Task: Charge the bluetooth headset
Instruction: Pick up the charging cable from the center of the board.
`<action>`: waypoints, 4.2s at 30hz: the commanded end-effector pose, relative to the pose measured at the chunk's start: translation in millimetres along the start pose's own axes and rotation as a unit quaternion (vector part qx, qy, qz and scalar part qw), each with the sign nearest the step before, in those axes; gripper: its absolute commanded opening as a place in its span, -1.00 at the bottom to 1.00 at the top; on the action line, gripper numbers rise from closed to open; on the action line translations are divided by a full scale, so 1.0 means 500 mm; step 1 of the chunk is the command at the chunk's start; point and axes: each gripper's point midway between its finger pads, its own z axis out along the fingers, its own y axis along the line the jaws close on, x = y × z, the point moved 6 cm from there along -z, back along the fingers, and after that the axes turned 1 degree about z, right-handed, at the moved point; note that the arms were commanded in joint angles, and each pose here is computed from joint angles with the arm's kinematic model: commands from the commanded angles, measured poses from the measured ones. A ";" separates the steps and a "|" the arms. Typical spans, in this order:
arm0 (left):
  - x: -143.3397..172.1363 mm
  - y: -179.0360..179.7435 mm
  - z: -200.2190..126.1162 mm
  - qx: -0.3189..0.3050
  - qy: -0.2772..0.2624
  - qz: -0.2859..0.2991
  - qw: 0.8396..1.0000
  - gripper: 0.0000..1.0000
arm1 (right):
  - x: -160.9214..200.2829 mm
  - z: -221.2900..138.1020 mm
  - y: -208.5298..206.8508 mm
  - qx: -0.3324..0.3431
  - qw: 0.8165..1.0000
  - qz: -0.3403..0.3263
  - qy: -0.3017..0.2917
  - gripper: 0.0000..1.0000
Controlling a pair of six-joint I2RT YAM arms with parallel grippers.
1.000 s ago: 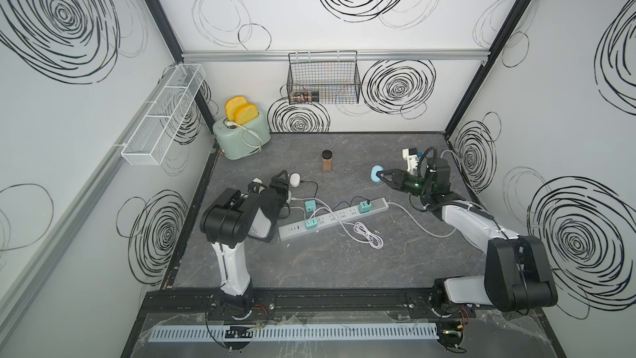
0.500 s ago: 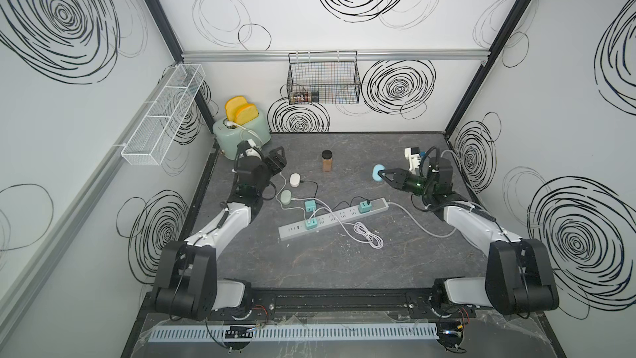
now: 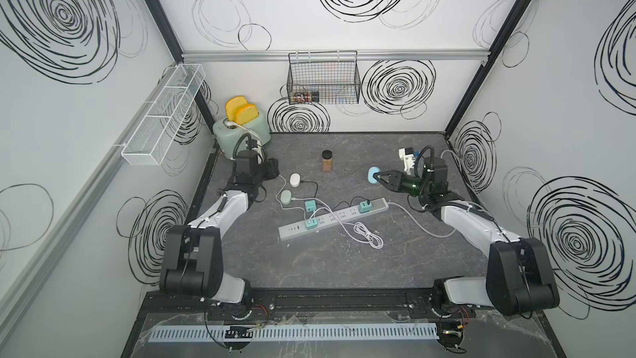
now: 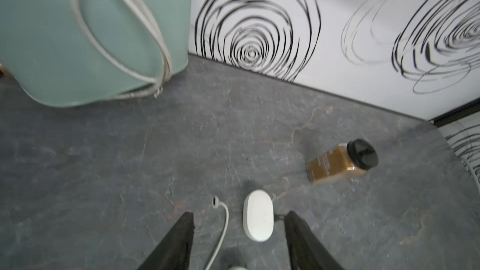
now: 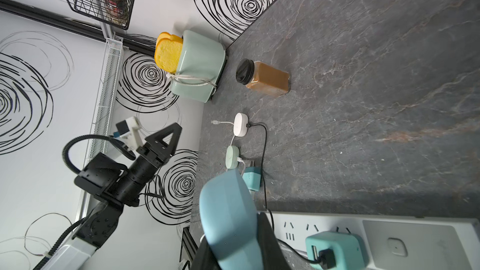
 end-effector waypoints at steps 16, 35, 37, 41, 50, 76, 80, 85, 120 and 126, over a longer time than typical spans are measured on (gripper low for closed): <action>0.093 0.029 0.083 0.065 -0.021 -0.178 0.982 -0.18 | -0.026 -0.015 0.025 -0.001 1.000 -0.023 -0.010 -0.41; 0.082 0.070 0.132 0.049 -0.051 -0.225 0.972 -0.06 | -0.049 -0.034 0.036 -0.012 0.999 -0.021 -0.025 -0.41; 0.083 0.071 0.139 0.060 -0.058 -0.234 0.969 -0.10 | -0.049 -0.036 0.035 -0.011 0.999 -0.020 -0.025 -0.41; 0.085 0.073 0.149 0.068 -0.066 -0.244 0.965 -0.20 | -0.056 -0.042 0.037 -0.011 0.999 -0.022 -0.032 -0.41; 0.077 0.077 0.175 0.080 -0.072 -0.260 0.960 -0.38 | -0.060 -0.044 0.033 -0.013 0.999 -0.016 -0.033 -0.41; 0.103 0.102 0.159 0.060 -0.058 -0.332 0.940 -0.23 | -0.066 -0.047 0.020 -0.003 0.999 -0.008 -0.038 -0.41; 0.107 0.105 0.165 0.064 -0.065 -0.331 0.939 -0.30 | -0.066 -0.047 0.016 -0.001 0.999 -0.006 -0.037 -0.41; 0.110 0.110 0.172 0.079 -0.084 -0.340 0.933 -0.40 | -0.065 -0.044 0.013 -0.003 0.999 -0.002 -0.036 -0.41; 0.116 0.112 0.211 0.116 -0.109 -0.354 0.922 -0.65 | -0.071 -0.040 0.006 -0.002 0.999 0.001 -0.036 -0.41; 0.108 0.103 0.216 0.127 -0.104 -0.333 0.929 -0.78 | -0.068 -0.039 0.006 -0.002 0.999 -0.002 -0.035 -0.41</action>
